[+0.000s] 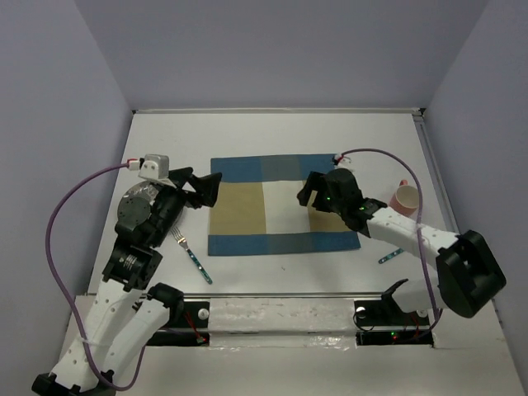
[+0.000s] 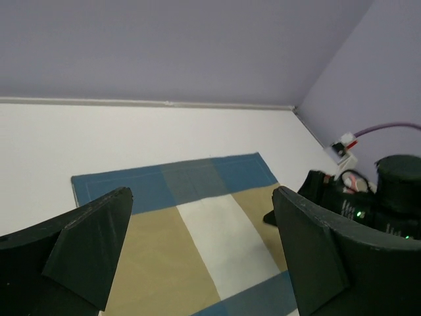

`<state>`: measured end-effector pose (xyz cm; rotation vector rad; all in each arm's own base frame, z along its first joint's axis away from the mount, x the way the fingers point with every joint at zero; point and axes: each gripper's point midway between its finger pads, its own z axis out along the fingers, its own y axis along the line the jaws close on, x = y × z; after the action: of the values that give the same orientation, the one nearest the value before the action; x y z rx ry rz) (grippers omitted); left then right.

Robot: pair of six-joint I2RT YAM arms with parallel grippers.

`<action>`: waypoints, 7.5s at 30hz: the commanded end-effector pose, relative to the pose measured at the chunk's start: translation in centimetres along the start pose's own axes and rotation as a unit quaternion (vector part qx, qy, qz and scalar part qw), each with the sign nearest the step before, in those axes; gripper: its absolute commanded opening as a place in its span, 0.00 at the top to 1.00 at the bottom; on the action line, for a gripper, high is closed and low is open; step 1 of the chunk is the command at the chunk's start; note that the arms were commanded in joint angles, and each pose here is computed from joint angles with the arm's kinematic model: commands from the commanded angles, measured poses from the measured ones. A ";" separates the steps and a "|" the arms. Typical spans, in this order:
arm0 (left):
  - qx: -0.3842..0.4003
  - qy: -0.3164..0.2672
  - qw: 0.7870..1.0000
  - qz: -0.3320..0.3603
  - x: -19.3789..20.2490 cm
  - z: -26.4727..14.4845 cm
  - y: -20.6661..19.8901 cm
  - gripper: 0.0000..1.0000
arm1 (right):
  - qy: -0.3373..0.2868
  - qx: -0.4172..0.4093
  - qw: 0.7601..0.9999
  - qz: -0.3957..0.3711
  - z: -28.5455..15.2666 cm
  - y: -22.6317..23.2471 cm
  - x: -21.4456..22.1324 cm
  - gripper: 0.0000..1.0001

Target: Set the dinner table for one person

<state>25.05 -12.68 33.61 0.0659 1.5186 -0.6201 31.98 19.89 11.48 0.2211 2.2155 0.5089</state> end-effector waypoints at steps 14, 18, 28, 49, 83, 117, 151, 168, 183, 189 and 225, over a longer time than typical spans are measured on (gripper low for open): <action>-0.076 -0.130 0.989 -0.004 -5.9 -2.8 2.6 0.01 | 0.061 -0.332 0.939 0.070 10.4 32.8 6.1 0.16; -0.069 -0.126 0.990 -0.006 -5.7 -2.5 2.2 0.01 | 0.078 -0.336 0.935 0.080 12.1 34.5 8.0 0.18; -0.052 -0.119 0.991 -0.008 -5.3 -2.4 1.4 0.01 | 0.135 -0.329 0.927 0.121 15.8 36.0 12.6 0.25; -0.038 -0.134 0.990 -0.006 -6.1 -3.7 0.7 0.01 | 0.236 -0.361 0.879 0.203 17.2 37.7 17.6 0.49; -0.027 -0.156 0.987 -0.008 -6.9 -5.1 0.3 0.01 | 0.075 -0.562 0.803 0.180 8.4 45.1 2.6 1.00; -0.025 -0.154 0.988 -0.017 -6.4 -5.1 0.4 0.01 | 0.005 -0.333 0.928 0.166 0.3 10.2 -3.8 1.00; -0.021 -0.141 0.990 -0.017 -5.7 -4.5 0.4 0.01 | 0.075 -0.304 0.932 0.184 6.3 7.7 0.0 1.00; -0.020 -0.143 0.989 -0.017 -5.8 -4.6 0.4 0.01 | 0.095 -0.219 0.958 0.158 7.1 4.6 2.1 0.37; -0.011 -0.146 0.989 -0.017 -5.9 -5.0 0.0 0.01 | -0.118 0.097 0.988 0.006 -2.5 -5.2 -8.8 0.33; 0.000 -0.146 0.989 -0.019 -6.0 -5.2 -0.5 0.01 | -0.181 0.299 0.937 -0.011 -9.2 -13.8 -13.4 0.42; 0.017 -0.142 0.989 -0.022 -5.8 -5.4 -1.3 0.01 | -0.092 0.364 0.927 0.028 -6.6 -23.2 -12.8 1.00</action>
<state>20.41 -9.57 37.78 -0.0433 1.2899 -0.6476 35.33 -6.12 11.43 0.6887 2.2263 -0.3046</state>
